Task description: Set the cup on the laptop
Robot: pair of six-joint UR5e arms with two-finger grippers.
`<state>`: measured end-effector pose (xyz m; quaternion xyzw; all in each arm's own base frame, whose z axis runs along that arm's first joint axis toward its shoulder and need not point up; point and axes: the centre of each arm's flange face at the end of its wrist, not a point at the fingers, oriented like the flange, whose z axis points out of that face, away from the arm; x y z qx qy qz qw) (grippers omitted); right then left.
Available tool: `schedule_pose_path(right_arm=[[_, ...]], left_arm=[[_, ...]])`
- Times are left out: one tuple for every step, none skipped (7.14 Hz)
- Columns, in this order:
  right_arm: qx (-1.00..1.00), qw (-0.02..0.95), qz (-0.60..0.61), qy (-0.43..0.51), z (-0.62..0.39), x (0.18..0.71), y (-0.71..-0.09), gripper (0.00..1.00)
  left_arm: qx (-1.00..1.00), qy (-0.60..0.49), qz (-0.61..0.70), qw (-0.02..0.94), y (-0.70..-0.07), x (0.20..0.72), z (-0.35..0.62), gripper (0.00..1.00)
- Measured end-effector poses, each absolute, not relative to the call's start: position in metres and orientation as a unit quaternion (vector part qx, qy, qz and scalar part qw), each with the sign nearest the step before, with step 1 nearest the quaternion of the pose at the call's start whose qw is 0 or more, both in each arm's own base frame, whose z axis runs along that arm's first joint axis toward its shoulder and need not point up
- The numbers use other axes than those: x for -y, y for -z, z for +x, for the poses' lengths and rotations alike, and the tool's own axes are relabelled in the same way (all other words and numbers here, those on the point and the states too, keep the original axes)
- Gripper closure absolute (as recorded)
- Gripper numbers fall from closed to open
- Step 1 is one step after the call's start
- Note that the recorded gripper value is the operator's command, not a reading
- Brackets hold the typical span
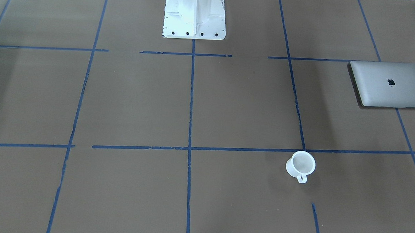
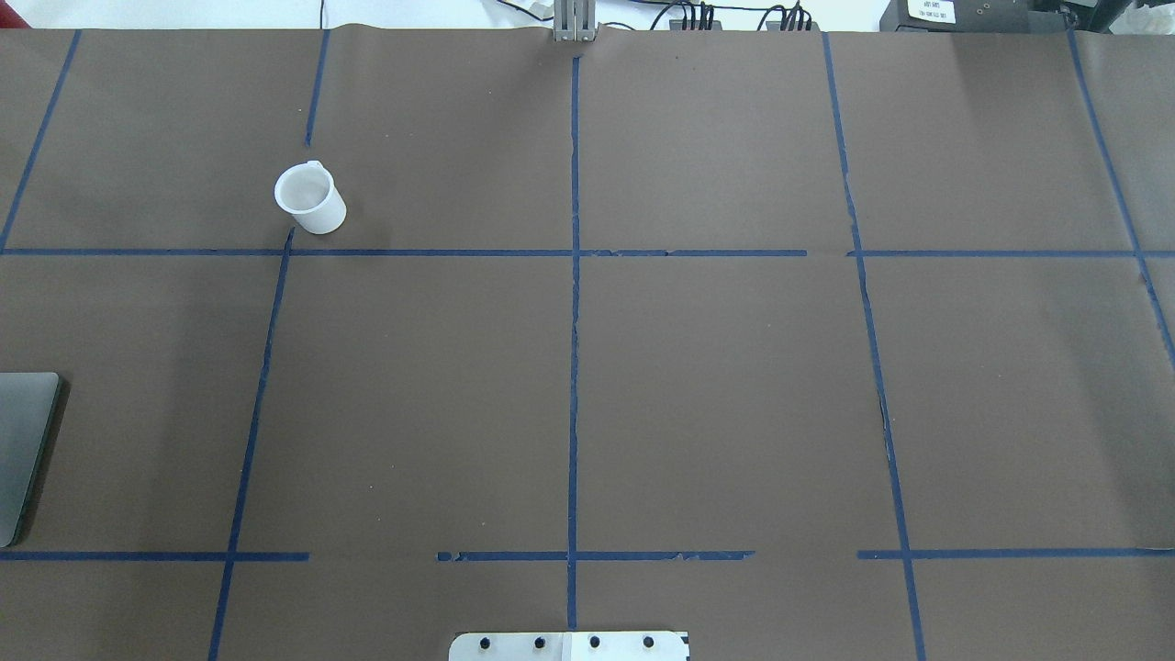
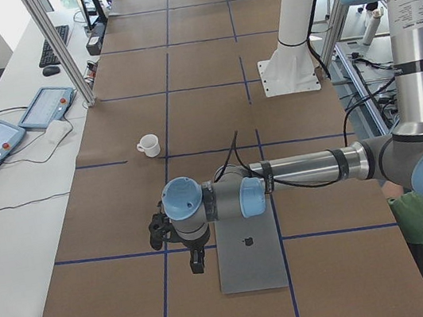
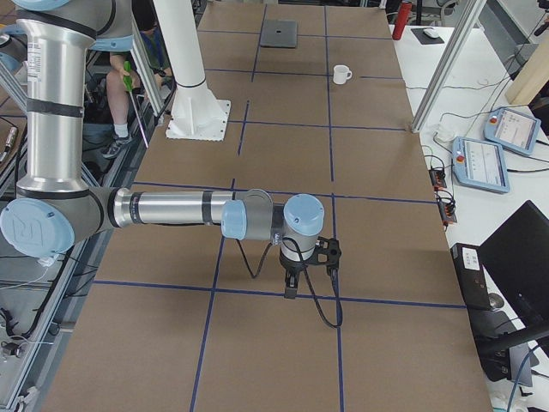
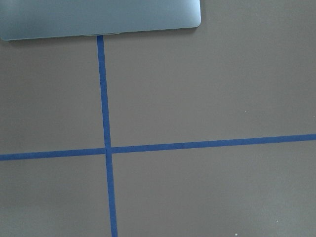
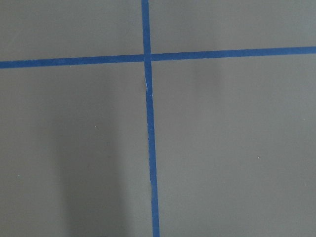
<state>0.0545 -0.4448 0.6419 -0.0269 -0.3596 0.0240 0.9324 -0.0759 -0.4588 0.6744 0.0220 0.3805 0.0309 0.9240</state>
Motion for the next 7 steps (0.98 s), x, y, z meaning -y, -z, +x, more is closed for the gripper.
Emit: schedule_pose_path(right_arm=[[0.36,0.932,-0.027,-0.024,0.055,0.445,-0.642,0.0],[0.36,0.932,-0.027,-0.024,0.055,0.445,-0.642,0.0],[0.36,0.932,-0.027,-0.024,0.055,0.445,-0.642,0.0],[0.36,0.932,-0.027,-0.024,0.055,0.445,-0.642,0.0],[0.36,0.932,-0.027,-0.024,0.055,0.445,-0.642,0.0],[0.36,0.932,-0.027,-0.024,0.055,0.445,-0.642,0.0],[0.36,0.932,-0.027,-0.024,0.055,0.445,-0.642,0.0]], left_arm=[[-0.381,-0.037,0.019,0.923,-0.675,0.459,-0.069,0.0],[-0.383,-0.043,0.018,0.923,-0.673,0.462,-0.064,0.0],[-0.383,-0.048,0.026,0.922,-0.663,0.471,-0.061,0.0],[-0.383,-0.055,0.043,0.921,-0.641,0.492,-0.059,0.0],[-0.383,-0.068,0.062,0.919,-0.615,0.516,-0.053,0.0],[-0.383,-0.083,0.08,0.917,-0.587,0.54,-0.04,0.0],[-0.382,-0.097,0.093,0.915,-0.562,0.559,-0.024,0.0]])
